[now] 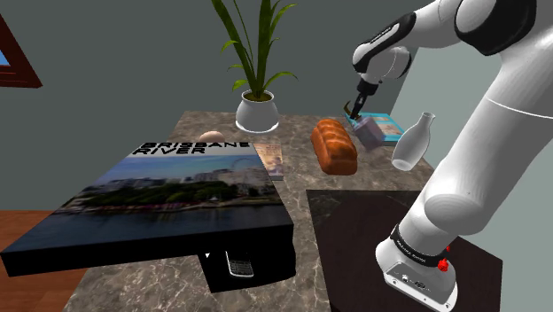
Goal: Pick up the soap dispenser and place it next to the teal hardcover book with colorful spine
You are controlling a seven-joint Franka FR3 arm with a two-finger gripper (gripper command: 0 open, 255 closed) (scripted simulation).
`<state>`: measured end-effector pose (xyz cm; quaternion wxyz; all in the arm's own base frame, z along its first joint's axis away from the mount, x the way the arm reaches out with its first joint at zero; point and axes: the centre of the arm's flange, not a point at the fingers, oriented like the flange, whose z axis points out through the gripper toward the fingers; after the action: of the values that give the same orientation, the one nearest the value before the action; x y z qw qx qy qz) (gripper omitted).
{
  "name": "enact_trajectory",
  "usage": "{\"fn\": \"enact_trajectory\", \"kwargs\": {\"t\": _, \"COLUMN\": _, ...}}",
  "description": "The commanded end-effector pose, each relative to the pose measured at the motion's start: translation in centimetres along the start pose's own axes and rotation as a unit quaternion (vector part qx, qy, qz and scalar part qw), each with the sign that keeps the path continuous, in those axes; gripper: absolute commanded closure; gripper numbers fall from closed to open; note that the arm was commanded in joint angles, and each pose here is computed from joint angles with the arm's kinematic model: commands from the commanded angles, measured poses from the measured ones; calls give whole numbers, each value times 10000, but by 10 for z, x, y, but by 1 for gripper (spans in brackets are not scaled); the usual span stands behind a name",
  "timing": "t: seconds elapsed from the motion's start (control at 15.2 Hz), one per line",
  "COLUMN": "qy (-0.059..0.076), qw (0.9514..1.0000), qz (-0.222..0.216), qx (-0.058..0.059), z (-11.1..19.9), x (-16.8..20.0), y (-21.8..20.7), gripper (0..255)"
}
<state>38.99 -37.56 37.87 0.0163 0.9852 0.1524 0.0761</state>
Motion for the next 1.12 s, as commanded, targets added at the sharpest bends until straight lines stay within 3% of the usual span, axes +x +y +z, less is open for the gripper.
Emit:
{"fn": "enact_trajectory", "kwargs": {"t": 0.0, "qy": -2, "qw": 10000, "qz": 0, "qx": -1, "z": -12, "x": 2, "y": 1, "gripper": 255}}
{"fn": "enact_trajectory", "kwargs": {"t": 1.06, "qy": -2, "qw": 10000, "qz": 0, "qx": -1, "z": -95, "x": 14, "y": 5, "gripper": 255}}
